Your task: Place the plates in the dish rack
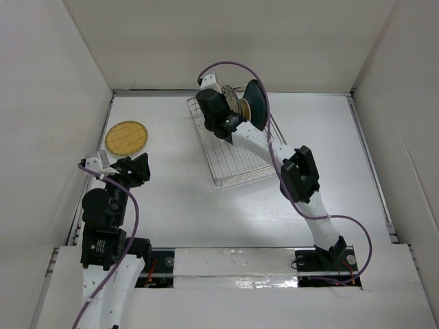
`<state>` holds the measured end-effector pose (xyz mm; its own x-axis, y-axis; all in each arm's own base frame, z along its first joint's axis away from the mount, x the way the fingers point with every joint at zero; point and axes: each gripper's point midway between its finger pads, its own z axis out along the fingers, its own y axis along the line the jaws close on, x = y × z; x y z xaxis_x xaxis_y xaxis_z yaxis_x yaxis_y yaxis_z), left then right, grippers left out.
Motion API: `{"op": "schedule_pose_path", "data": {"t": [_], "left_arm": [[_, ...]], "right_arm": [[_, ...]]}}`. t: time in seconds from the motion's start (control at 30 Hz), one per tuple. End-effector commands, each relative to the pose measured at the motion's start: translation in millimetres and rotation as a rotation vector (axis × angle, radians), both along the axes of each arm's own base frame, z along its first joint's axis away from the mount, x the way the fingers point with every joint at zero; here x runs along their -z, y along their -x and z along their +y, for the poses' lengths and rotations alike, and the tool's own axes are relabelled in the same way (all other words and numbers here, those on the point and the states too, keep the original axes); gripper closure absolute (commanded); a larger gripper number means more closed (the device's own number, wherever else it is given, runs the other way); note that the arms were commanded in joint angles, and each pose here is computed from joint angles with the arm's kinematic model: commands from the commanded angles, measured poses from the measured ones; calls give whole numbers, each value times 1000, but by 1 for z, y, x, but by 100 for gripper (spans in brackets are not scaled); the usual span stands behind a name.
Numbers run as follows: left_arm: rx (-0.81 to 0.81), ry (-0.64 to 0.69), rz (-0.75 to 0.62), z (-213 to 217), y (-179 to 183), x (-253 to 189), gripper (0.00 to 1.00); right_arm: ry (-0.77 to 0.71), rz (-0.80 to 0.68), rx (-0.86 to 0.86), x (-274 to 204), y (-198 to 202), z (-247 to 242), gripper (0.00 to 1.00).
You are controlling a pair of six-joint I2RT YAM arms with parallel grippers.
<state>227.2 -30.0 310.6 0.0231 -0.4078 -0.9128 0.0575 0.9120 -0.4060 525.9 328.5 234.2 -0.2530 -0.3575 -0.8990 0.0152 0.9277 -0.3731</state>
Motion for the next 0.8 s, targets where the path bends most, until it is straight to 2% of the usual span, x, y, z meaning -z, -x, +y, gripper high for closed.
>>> {"op": "schedule_pose_path", "data": {"t": [0.0, 0.17, 0.4, 0.57, 0.6, 0.67, 0.73, 0.77], "left_arm": [[17, -11, -45, -3, 1, -9, 45], [9, -11, -37, -2, -1, -6, 46], [9, -11, 32, -3, -13, 8, 63], [-23, -8, 89, 1, -26, 16, 78], [-31, -8, 101, 2, -29, 17, 84], [-39, -7, 134, 3, -35, 19, 88], [-42, 7, 141, 3, -39, 16, 91], [-44, 14, 158, 4, -43, 19, 92]], "right_arm": [[-31, -60, 7, -25, 2, 7, 100], [-21, -6, -29, 9, 8, 23, 100], [-88, 48, -88, 37, 10, 39, 99], [-143, 58, -114, 31, 8, 37, 79], [-155, 74, -144, 35, 11, 41, 74], [-181, 59, -157, 18, 12, 35, 72], [-209, 62, -160, 18, 17, 33, 64], [-233, 37, -171, 1, 20, 32, 59]]}}
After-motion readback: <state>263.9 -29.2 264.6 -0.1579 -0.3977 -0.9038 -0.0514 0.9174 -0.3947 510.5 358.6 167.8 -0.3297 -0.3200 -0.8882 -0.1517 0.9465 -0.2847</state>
